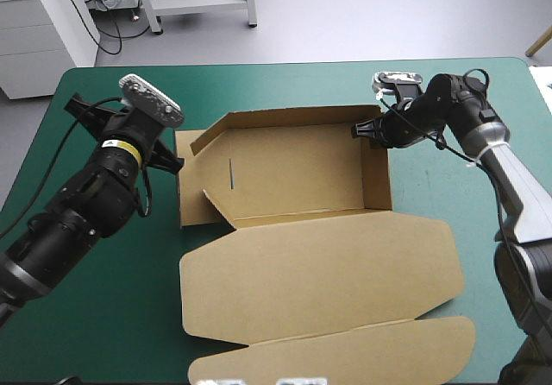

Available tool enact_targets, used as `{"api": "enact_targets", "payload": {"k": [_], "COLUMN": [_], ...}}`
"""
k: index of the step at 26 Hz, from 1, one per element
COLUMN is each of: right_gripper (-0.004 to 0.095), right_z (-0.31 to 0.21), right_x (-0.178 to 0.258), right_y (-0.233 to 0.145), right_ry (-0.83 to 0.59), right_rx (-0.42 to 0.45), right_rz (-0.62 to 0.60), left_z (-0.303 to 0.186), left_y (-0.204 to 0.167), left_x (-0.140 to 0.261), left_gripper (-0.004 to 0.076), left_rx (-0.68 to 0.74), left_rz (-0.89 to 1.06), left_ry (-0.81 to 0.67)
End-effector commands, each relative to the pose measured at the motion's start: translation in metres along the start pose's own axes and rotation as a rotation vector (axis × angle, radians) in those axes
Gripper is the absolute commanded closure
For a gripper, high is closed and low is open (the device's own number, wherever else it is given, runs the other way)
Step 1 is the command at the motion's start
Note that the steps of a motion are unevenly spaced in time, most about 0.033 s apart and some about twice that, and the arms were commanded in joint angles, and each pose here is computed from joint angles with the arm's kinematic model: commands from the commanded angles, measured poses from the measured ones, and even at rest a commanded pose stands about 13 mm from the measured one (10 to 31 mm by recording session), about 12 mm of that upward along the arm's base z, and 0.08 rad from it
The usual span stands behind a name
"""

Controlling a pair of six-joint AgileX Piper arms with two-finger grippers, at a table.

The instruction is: Fold the box

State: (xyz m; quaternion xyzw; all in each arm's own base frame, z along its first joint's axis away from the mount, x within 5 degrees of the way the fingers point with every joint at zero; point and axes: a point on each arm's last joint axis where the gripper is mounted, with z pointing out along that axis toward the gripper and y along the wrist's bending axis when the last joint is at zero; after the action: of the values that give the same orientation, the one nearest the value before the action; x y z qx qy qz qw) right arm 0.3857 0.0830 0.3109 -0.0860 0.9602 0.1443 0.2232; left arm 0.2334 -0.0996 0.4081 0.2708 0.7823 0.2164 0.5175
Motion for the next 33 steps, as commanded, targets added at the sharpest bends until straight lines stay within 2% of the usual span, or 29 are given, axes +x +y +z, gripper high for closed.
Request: {"api": "enact_targets", "payload": {"k": [1,8,10,13,14,15,18,21,26,29,33], "right_gripper": [0.0907,0.0904,0.0862,0.0659,0.0548,0.0484,0.0362,0.0359,0.0359,0.0359,0.0359], "right_z": [0.002,0.02,0.02,0.02,0.02,0.019,0.013,-0.003,-0.061,-0.097,-0.155], "right_x": [-0.011,-0.014,-0.014,-0.015,-0.015,-0.016,-0.02,-0.028,-0.044,-0.04,-0.024], "right_y": [0.0,-0.008,-0.01,-0.013,-0.013,-0.013,-0.011,-0.007,0.009,0.016,0.03], "right_ry": [0.01,0.083,0.08,0.071,0.069,0.064,0.049,0.042,-0.113,-0.188,-0.314], "right_rx": [0.011,0.052,0.072,0.112,0.117,0.117,0.113,0.108,0.102,0.124,0.11], "right_rz": [-0.007,-0.025,-0.036,0.021,0.024,0.021,0.015,0.006,-0.041,-0.082,-0.046], "left_z": [0.0,0.018,0.02,0.022,0.022,0.022,0.023,0.023,0.038,0.047,0.053], "left_y": [0.026,0.053,0.058,0.065,0.067,0.069,0.073,0.077,0.079,0.085,0.098], "left_x": [0.007,0.042,0.049,0.057,0.06,0.062,0.066,0.071,0.084,0.095,0.112], "left_gripper": [0.072,0.072,0.072,0.072,0.072,0.072,0.072,0.072,0.072,0.072,0.072], "left_rx": [0.016,0.09,0.112,0.14,0.14,0.141,0.135,0.127,0.149,0.151,0.143], "left_rz": [-0.091,-0.252,-0.29,-0.333,-0.342,-0.351,-0.368,-0.39,-0.467,-0.531,-0.654], "left_ry": [0.006,0.162,0.181,0.193,0.199,0.205,0.219,0.237,0.308,0.342,0.369]}}
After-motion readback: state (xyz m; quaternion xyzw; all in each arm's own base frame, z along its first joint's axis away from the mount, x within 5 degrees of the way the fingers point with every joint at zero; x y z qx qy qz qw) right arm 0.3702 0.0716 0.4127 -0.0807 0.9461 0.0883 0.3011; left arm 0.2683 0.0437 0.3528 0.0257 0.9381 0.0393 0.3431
